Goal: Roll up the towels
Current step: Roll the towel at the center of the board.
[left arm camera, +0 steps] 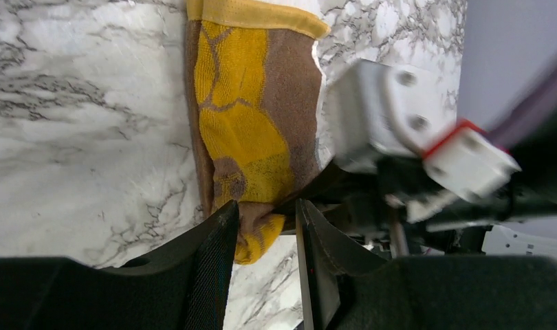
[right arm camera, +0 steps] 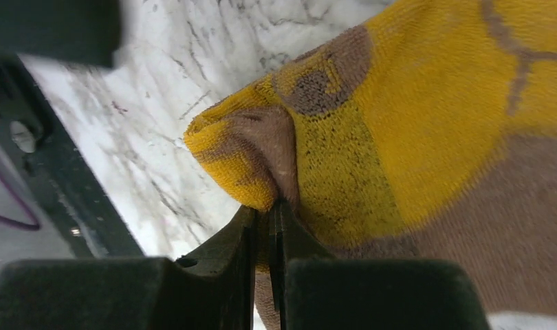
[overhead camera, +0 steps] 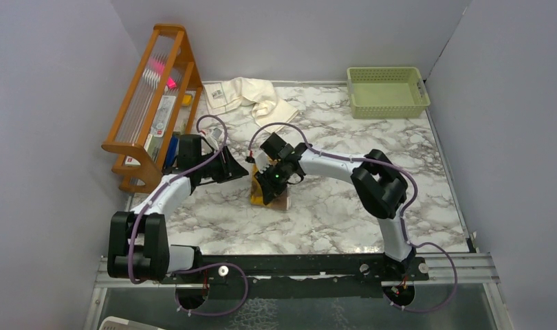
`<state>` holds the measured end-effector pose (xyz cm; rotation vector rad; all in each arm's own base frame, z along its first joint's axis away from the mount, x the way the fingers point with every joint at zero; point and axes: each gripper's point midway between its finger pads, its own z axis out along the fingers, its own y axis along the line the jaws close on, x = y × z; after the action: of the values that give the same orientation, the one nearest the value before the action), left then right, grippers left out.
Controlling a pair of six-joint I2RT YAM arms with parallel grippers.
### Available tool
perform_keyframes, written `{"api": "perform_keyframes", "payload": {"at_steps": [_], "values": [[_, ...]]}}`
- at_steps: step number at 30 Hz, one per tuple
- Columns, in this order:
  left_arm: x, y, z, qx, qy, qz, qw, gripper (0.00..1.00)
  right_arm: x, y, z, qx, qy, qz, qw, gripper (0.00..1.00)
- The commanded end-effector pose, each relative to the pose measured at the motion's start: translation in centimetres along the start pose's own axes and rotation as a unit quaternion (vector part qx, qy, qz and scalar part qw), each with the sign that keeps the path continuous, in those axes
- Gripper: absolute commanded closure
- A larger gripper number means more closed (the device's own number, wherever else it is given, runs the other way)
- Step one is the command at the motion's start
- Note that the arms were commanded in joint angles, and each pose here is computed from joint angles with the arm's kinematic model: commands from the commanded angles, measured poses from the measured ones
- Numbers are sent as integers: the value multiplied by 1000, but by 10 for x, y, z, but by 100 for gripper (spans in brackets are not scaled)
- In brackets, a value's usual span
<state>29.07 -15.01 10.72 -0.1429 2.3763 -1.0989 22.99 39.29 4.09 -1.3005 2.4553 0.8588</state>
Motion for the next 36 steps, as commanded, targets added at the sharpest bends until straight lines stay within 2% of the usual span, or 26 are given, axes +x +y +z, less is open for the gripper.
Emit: {"api": "perform_keyframes", "payload": {"at_steps": [1, 7, 15, 21, 36], "values": [[9, -16, -13, 26, -4, -2, 1000, 61, 6, 33, 9, -98, 31, 85, 991, 99], [21, -23, -13, 42, 1, -15, 999, 62, -8, 48, 21, -180, 24, 112, 977, 99], [41, -19, -4, 44, 6, -38, 998, 65, -15, 21, 20, -227, 5, 181, 957, 99], [48, -15, 1, 53, 0, -57, 997, 72, -4, 4, 30, -234, 19, 215, 948, 99], [62, -3, 20, 54, 16, -71, 996, 79, 9, -2, 47, -237, 34, 235, 942, 99]]}}
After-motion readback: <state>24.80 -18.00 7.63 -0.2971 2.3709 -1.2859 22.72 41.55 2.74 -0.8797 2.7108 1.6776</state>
